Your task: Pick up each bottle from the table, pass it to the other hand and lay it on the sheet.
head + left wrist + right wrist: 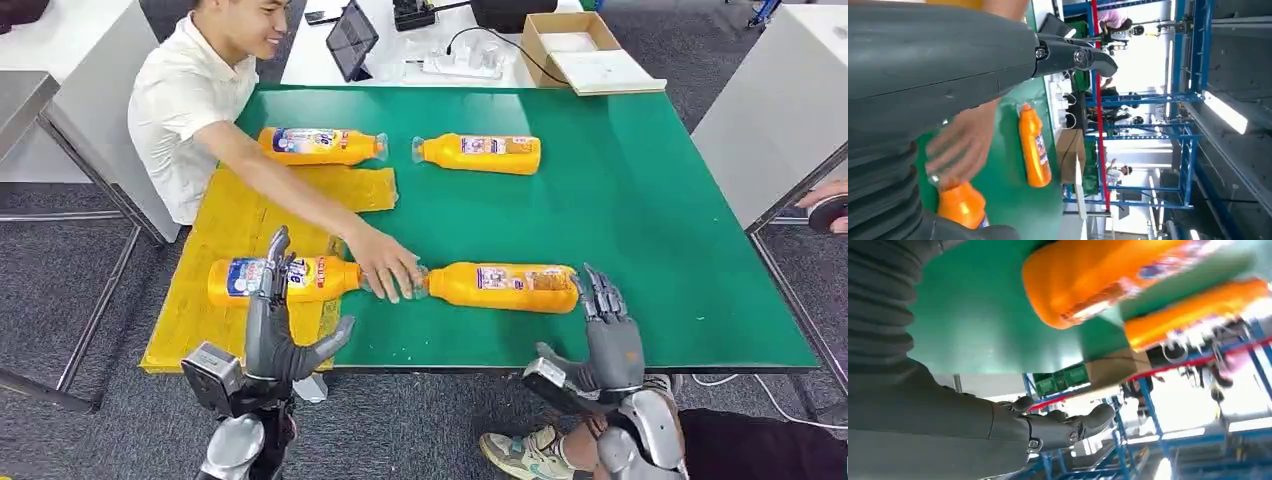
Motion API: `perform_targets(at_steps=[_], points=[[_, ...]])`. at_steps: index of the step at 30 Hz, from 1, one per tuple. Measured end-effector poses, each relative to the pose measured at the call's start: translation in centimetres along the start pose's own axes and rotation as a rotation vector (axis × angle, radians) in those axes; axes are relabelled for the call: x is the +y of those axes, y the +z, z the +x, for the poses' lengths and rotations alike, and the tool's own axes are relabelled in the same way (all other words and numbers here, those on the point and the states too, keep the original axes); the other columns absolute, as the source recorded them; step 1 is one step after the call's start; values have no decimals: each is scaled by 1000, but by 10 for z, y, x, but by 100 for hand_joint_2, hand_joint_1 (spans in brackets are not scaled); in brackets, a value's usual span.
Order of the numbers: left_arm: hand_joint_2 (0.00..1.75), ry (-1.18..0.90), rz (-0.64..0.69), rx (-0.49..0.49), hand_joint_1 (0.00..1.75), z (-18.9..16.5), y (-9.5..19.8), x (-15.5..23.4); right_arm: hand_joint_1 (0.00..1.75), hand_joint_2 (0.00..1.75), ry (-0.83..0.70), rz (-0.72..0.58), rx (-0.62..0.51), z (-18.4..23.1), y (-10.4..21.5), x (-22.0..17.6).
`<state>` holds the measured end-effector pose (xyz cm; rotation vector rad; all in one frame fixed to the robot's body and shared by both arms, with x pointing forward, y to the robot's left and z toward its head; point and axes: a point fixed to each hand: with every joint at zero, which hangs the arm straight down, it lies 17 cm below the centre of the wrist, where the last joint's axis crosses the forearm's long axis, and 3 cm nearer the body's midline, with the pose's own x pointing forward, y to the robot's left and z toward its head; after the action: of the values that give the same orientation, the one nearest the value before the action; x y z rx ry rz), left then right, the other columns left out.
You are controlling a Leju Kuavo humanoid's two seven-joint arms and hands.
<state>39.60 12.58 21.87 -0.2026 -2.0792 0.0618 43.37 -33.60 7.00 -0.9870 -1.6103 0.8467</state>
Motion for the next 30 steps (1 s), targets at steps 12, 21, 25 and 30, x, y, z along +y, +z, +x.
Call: perform_targets(at_steps=[12, 21, 25, 30], points=[[175, -61, 5, 0, 0, 0, 0, -8, 0, 175, 83, 107, 92, -52, -31, 16], [175, -37, -28, -12, 0, 2, -10, -27, 0, 175, 40, 202, 118, -36, -55, 56], [175, -31, -49, -20, 0, 3, -15, -35, 0, 175, 3, 243, 109, -19, -57, 75], [175, 41, -85, 9, 0, -2, -16, -46, 0, 175, -39, 271, 122, -11, -61, 85]])
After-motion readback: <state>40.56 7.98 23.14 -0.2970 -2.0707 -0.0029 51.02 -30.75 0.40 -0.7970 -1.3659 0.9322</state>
